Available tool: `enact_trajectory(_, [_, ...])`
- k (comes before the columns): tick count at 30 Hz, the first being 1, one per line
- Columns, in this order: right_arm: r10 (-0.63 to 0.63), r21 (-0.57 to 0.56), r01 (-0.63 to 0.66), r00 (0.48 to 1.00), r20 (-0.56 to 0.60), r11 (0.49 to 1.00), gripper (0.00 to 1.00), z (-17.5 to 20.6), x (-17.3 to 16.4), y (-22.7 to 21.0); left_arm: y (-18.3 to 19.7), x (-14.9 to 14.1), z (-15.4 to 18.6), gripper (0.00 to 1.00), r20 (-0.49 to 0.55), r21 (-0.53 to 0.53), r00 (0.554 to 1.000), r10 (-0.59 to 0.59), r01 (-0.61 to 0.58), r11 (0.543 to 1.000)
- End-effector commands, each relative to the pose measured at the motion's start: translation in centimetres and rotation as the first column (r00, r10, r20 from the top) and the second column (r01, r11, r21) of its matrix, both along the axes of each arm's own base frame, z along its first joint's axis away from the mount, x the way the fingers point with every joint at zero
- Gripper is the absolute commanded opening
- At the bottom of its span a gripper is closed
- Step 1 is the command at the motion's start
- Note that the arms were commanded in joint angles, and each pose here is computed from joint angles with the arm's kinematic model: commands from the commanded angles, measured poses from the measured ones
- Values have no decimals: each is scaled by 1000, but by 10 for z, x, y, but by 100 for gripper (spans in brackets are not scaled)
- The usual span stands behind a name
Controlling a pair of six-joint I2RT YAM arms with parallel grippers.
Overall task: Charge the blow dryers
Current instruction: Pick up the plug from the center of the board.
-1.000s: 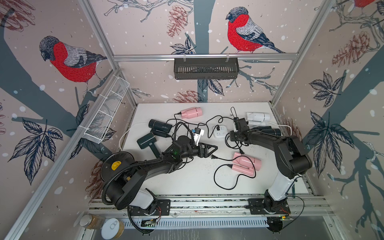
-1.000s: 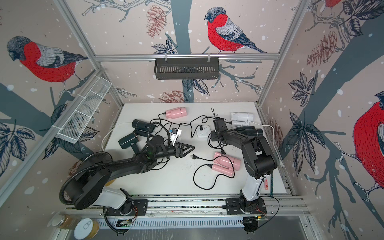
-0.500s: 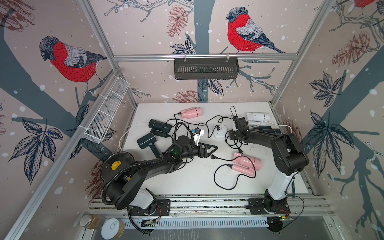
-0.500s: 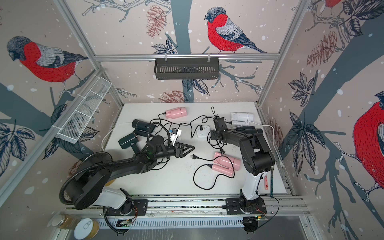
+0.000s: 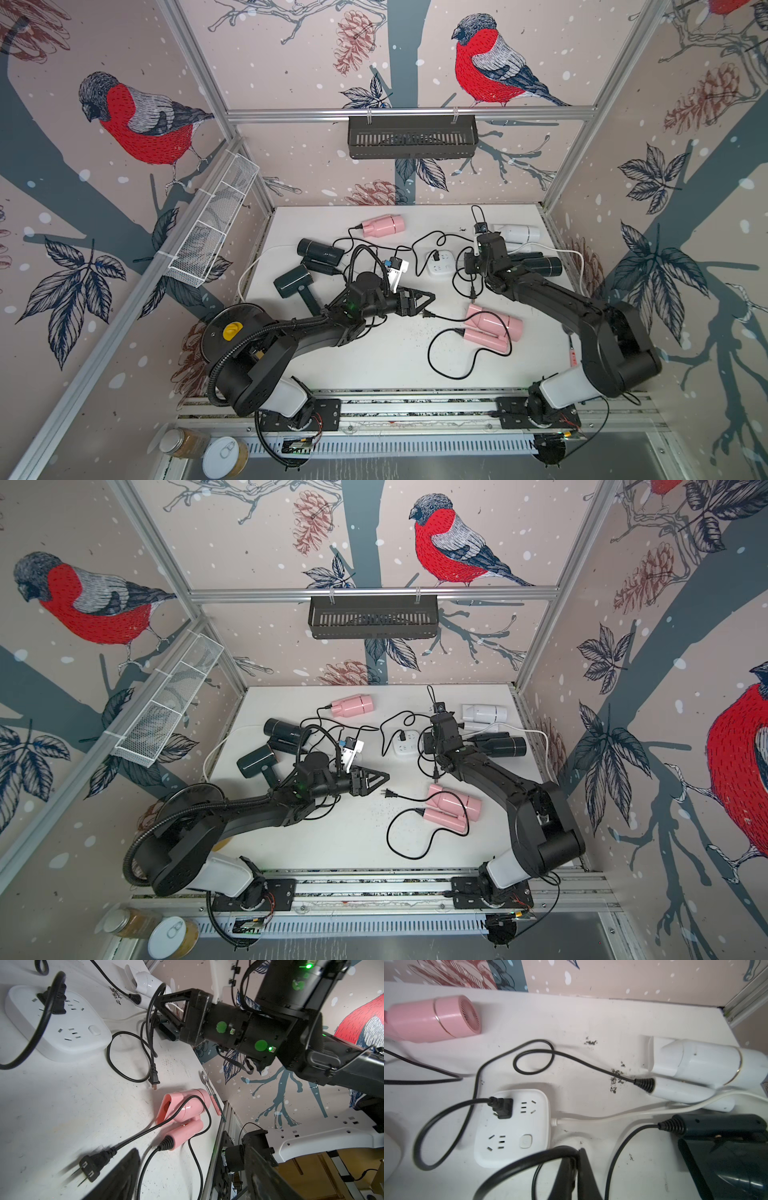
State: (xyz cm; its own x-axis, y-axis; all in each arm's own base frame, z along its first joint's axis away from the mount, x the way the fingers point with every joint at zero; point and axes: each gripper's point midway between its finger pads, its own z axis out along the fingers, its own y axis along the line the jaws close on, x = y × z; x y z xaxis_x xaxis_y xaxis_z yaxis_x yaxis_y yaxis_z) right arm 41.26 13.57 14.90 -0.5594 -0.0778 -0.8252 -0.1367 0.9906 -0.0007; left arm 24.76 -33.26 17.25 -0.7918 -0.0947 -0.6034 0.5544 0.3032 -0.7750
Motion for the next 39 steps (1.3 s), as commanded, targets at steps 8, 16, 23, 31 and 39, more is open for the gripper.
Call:
enact_trajectory(8, [73, 129, -95, 984, 165, 987, 9, 63, -17, 13, -7, 6, 12, 76, 40, -44, 999, -10, 11, 999])
enact_trajectory(16, [145, 267, -202, 965, 219, 942, 9, 84, -36, 21, -21, 27, 23, 75, 57, -38, 997, -51, 53, 998])
enact_trajectory(23, [189, 346, -268, 951, 244, 899, 9, 85, -47, 21, -33, 41, 39, 73, 77, -57, 994, -78, 83, 995])
enact_trajectory(31, [282, 369, -371, 920, 273, 852, 9, 98, -54, 34, -24, 38, 43, 68, 81, -49, 996, -42, 46, 998])
enact_trajectory(39, [378, 401, -481, 872, 311, 780, 9, 112, -66, 44, -10, 50, 42, 59, 65, -54, 998, 11, -8, 999])
